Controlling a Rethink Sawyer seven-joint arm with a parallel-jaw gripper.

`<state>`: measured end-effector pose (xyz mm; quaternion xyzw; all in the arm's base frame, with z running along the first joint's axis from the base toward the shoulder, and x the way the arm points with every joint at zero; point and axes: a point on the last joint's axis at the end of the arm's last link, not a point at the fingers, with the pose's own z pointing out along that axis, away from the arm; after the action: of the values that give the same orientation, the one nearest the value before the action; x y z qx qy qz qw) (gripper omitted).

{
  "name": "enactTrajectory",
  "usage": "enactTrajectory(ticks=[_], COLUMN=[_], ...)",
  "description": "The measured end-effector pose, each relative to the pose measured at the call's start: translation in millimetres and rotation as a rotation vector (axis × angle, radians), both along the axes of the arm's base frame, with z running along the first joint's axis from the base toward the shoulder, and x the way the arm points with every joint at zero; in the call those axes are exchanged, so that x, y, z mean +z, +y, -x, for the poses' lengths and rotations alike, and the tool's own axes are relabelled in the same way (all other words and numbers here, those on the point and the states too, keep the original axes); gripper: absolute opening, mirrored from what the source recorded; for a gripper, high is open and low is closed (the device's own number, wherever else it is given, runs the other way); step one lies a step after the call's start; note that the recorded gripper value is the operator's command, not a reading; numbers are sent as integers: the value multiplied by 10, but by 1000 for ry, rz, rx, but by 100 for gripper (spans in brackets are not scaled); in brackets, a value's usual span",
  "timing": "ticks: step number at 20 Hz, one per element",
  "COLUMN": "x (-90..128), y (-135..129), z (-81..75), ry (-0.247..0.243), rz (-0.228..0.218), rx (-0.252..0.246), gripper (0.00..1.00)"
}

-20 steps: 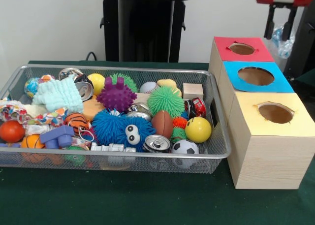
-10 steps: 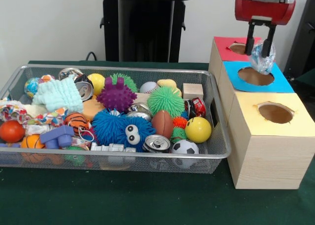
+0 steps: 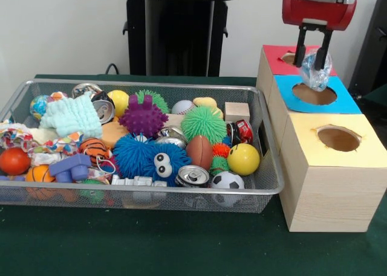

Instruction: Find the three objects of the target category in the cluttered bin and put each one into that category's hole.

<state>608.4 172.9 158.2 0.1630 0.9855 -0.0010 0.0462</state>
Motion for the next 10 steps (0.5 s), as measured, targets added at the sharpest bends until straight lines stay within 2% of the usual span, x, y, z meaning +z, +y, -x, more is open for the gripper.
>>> enactTrajectory(ticks=[1, 10], x=[0, -2], y=[-2, -5], z=[0, 4], ry=[0, 0], rz=[1, 2], rx=[0, 2], gripper=[100, 100])
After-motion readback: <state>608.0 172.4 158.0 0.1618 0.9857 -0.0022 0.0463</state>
